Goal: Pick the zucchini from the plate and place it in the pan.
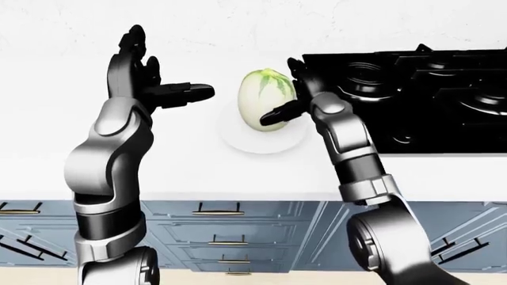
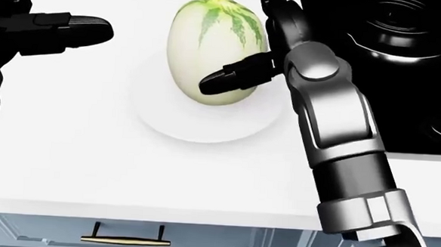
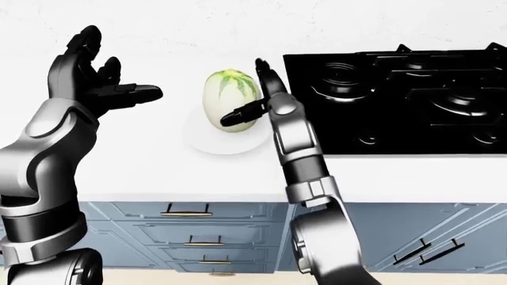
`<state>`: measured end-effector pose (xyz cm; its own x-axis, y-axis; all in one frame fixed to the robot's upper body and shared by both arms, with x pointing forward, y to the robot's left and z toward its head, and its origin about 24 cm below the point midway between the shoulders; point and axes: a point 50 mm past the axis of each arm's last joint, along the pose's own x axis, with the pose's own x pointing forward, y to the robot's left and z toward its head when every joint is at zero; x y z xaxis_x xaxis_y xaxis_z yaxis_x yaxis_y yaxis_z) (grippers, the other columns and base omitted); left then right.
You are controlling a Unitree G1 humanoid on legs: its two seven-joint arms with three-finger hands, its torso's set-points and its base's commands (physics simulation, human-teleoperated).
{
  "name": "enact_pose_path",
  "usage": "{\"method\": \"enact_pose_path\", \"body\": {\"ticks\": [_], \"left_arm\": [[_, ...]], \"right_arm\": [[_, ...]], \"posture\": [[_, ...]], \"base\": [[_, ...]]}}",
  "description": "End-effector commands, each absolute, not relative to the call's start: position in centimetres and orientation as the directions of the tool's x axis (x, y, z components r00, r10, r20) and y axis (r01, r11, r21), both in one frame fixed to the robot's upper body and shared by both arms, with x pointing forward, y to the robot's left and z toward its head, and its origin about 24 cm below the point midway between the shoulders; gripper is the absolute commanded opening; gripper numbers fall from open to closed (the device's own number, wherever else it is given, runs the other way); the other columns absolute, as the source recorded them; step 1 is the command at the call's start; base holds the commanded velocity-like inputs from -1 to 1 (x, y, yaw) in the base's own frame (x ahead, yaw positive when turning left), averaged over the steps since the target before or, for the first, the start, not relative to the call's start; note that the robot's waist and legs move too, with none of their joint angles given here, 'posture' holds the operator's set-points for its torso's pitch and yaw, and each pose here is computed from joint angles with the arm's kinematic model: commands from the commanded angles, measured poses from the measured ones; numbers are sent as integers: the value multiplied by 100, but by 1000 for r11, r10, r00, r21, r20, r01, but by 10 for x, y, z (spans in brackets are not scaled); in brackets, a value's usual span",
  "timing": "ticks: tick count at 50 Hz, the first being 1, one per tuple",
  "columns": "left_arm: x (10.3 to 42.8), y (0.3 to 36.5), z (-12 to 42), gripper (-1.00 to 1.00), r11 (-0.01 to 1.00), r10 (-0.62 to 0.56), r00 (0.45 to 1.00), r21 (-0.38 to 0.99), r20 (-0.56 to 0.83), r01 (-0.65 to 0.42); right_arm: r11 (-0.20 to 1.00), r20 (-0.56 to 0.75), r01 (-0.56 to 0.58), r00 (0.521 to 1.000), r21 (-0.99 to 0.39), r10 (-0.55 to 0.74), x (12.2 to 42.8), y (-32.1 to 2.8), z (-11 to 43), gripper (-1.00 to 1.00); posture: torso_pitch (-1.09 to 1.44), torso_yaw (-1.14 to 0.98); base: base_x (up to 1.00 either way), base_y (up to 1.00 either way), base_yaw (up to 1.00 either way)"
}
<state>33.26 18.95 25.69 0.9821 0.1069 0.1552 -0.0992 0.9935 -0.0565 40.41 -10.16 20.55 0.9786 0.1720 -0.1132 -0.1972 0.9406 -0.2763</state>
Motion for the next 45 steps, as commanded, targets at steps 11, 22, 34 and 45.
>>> {"method": "enact_pose_path", "body": {"ticks": [11,22,34,45], "left_arm": [[327,189,277,100,994,109,962,-60,249,-97],[327,189,277,100,994,108,962,-60,249,-96],[327,189,277,100,994,108,962,-60,249,-95],[328,189,275,100,994,106,963,-59,247,-95]], "right_arm": [[935,-5,-183,982,-302,190,406,-95,229,100],[936,-1,-179,982,-304,188,409,-95,230,100],[932,-1,-178,982,-316,188,409,-94,231,84],[929,1,-176,983,-325,186,409,-95,232,63]], "posture": [[0,0],[0,0],[0,0],[0,0]], "base": [[0,0,0],[0,0,0],[0,0,0],[0,0,0]]}}
